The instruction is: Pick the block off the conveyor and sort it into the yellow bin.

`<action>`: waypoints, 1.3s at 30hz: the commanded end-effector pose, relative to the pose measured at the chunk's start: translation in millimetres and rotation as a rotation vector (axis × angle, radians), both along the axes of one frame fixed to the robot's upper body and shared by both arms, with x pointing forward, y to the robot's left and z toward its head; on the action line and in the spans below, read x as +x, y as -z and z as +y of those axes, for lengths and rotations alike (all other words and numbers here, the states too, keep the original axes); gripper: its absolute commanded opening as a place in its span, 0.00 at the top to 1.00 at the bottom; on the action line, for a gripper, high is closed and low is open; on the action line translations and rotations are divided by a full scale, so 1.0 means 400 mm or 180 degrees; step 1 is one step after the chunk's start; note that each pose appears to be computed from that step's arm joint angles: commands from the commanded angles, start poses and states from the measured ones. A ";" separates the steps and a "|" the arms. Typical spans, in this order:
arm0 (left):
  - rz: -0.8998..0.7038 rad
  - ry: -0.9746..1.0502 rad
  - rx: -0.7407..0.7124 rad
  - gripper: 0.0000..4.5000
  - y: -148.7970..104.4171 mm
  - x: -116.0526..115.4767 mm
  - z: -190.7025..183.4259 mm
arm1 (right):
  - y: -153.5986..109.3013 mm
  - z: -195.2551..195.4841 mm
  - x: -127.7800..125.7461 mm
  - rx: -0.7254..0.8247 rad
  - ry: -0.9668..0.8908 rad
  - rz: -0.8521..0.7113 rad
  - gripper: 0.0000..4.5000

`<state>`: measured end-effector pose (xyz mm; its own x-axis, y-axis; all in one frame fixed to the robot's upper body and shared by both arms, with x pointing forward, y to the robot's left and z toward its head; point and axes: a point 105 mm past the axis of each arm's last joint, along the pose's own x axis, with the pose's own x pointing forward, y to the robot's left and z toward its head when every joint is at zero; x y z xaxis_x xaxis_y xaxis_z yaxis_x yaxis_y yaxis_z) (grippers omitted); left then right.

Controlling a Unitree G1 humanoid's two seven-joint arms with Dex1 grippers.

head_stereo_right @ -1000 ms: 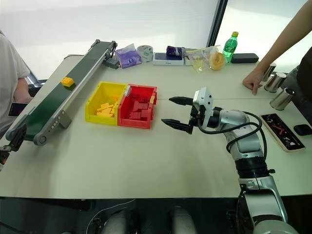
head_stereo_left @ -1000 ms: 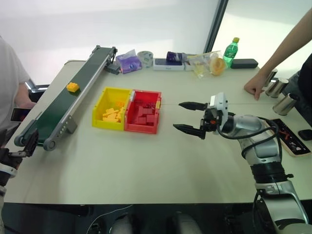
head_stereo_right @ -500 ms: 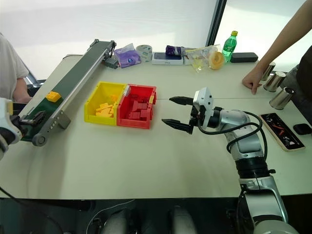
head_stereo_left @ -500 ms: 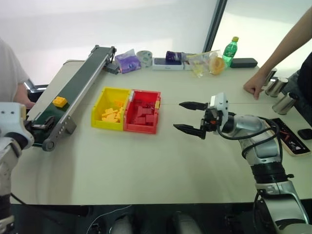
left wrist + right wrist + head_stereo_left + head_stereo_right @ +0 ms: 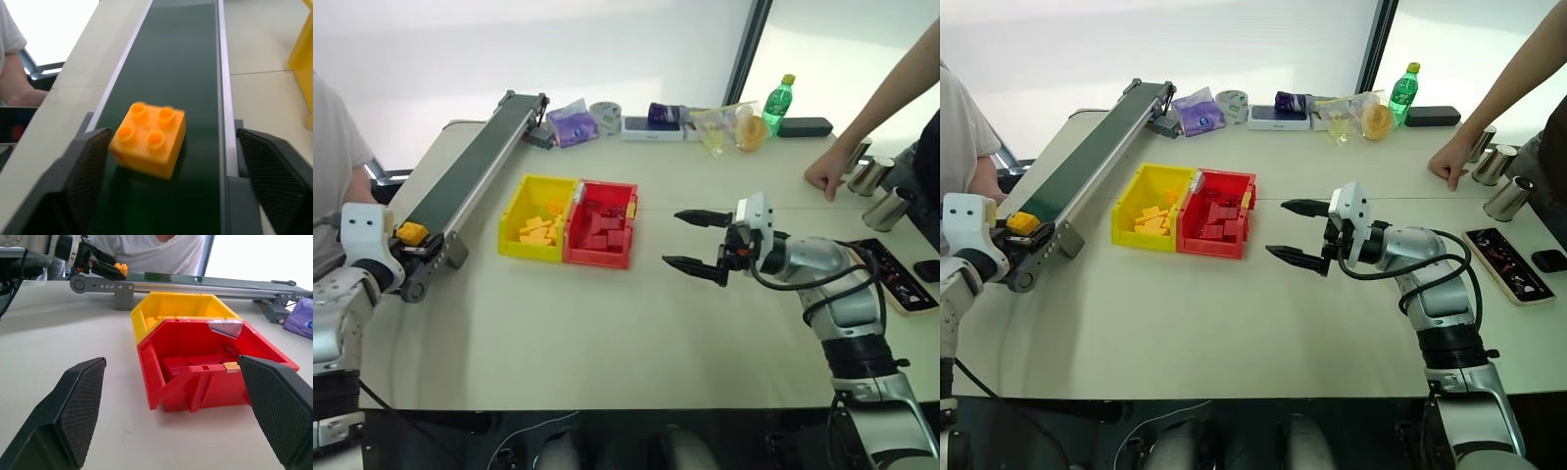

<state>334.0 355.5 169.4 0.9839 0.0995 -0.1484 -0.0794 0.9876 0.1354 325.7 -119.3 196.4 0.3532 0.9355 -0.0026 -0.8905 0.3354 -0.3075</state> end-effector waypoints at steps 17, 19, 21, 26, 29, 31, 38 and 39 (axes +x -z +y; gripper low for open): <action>-0.0416 -0.0073 -0.0328 0.87 -0.058 -0.058 -0.003 | -0.041 0.002 0.004 0.0071 -0.0018 -0.0169 0.00; -0.0313 -0.0120 -0.0281 0.71 -0.034 -0.069 0.004 | -0.044 -0.003 0.005 0.0061 -0.0007 -0.0180 0.00; -0.0277 -0.0203 -0.0330 0.48 -0.016 -0.087 0.020 | -0.048 -0.012 0.007 0.0054 0.0033 -0.0192 0.00; -0.0405 -0.0230 -0.0425 0.01 -0.008 -0.109 0.028 | -0.043 -0.022 0.002 0.0036 0.0067 -0.0193 0.00; -0.0590 -0.0185 -0.0433 0.01 -0.033 -0.115 0.015 | -0.047 -0.024 0.002 0.0039 0.0073 -0.0202 0.00; -0.0491 -0.0244 -0.0434 0.01 -0.020 -0.132 0.023 | -0.047 -0.027 0.001 0.0017 0.0079 -0.0218 0.00; -0.0458 -0.0296 -0.0530 0.32 0.004 -0.154 0.025 | -0.055 -0.021 0.000 0.0025 0.0067 -0.0220 0.00; -0.0460 -0.0297 -0.0517 0.43 0.006 -0.158 0.026 | -0.060 -0.020 0.001 0.0028 0.0072 -0.0229 0.00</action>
